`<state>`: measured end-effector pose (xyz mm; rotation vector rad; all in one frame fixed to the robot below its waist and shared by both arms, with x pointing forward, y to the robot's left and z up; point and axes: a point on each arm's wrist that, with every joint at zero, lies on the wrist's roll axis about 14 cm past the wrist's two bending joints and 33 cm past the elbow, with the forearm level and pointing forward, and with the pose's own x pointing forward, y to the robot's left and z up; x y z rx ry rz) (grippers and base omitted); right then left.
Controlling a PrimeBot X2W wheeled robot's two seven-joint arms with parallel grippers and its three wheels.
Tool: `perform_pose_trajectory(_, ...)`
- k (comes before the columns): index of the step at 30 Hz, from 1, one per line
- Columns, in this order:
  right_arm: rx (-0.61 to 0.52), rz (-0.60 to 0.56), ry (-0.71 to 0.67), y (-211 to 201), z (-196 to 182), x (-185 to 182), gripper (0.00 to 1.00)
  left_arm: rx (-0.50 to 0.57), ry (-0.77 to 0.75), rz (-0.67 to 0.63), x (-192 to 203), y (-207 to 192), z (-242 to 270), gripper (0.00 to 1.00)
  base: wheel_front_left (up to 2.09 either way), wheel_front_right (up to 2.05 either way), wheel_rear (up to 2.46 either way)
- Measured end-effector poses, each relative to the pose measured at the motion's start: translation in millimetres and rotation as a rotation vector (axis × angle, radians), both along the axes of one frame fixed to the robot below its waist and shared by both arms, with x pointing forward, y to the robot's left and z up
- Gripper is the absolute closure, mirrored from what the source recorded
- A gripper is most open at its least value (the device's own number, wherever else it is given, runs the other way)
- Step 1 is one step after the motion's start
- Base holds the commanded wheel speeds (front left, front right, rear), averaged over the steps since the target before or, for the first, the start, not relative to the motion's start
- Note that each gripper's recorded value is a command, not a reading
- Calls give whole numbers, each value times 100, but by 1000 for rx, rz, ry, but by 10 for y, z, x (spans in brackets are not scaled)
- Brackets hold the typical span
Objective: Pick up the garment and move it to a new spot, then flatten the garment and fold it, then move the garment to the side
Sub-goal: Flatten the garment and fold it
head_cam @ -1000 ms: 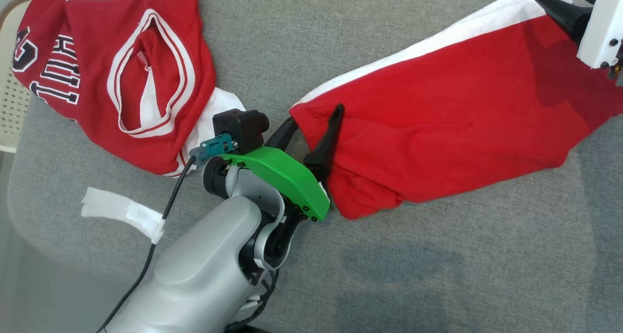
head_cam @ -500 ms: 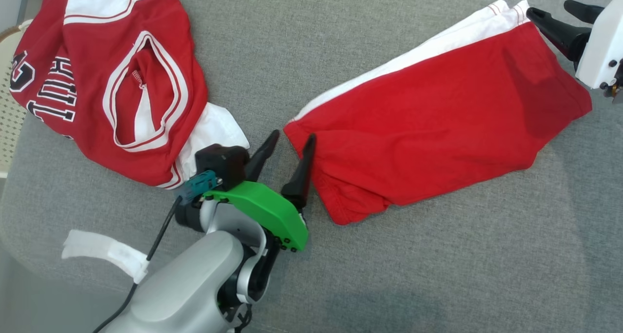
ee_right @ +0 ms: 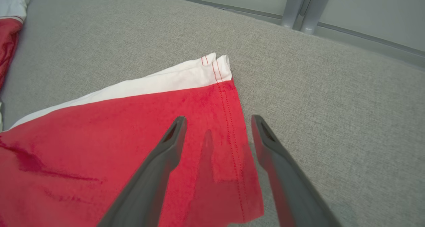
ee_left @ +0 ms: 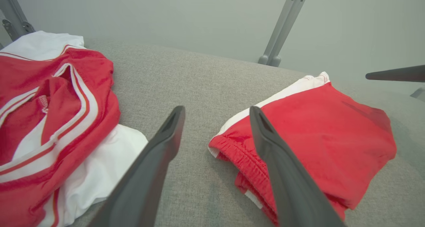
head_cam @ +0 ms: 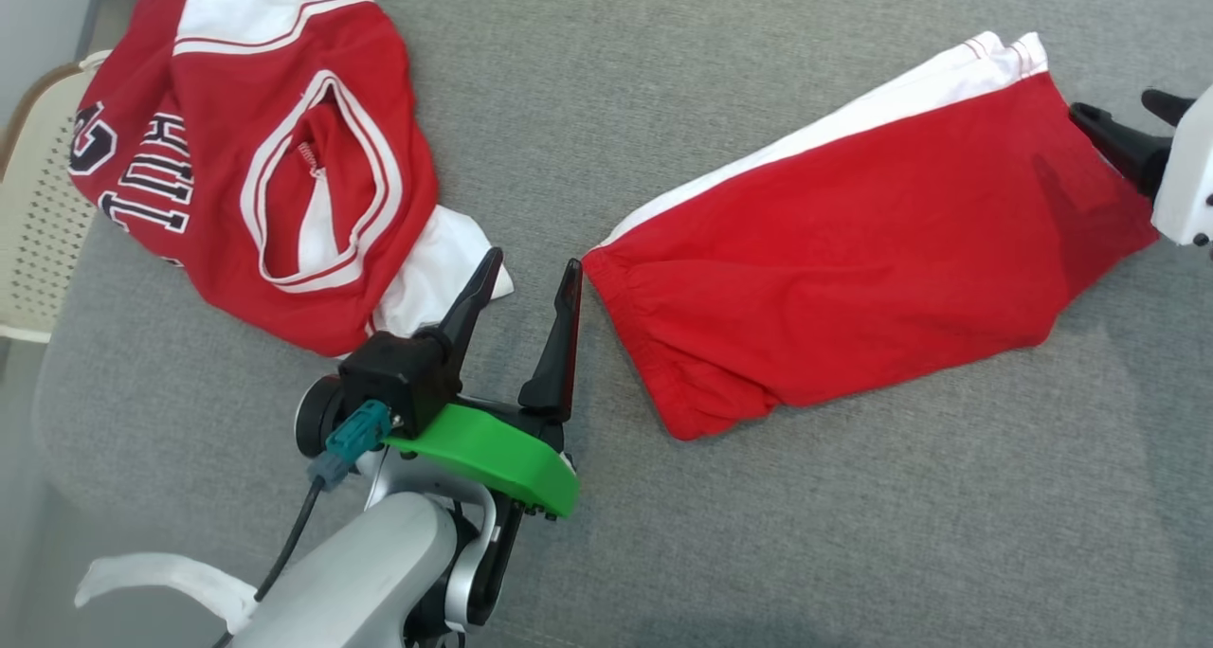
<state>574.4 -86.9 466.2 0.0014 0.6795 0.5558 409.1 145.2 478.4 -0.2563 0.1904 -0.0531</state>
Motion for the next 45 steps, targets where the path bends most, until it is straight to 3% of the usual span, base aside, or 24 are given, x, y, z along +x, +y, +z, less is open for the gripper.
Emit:
perform_pose_trajectory(12,-115,-6,185,-16,-680,-62,0,51,-48,120,-152,290,63,0,0,0,0)
perform_pose_trajectory(24,-99,-39,265,29,-819,1,0,56,-56,170,-228,425,67,0,0,0,0)
perform_pose_trajectory(25,-92,-33,277,65,-833,-11,16,64,-57,175,-235,442,68,0,0,0,0)
perform_pose_trajectory(26,-82,-27,290,93,-842,-23,58,62,-55,184,-244,465,62,0,0,0,0)
perform_pose_trajectory(27,-69,-18,297,138,-841,-35,92,55,-50,191,-256,477,47,0,0,0,0)
perform_pose_trajectory(28,-69,-18,297,138,-841,-35,100,55,-50,191,-256,477,47,0,0,0,0)
perform_pose_trajectory(35,-22,18,316,233,-779,-185,100,66,-49,215,-320,562,34,0,0,0,0)
perform_pose_trajectory(45,111,-114,335,-133,-591,-506,100,67,-56,222,-445,605,41,0,0,0,0)
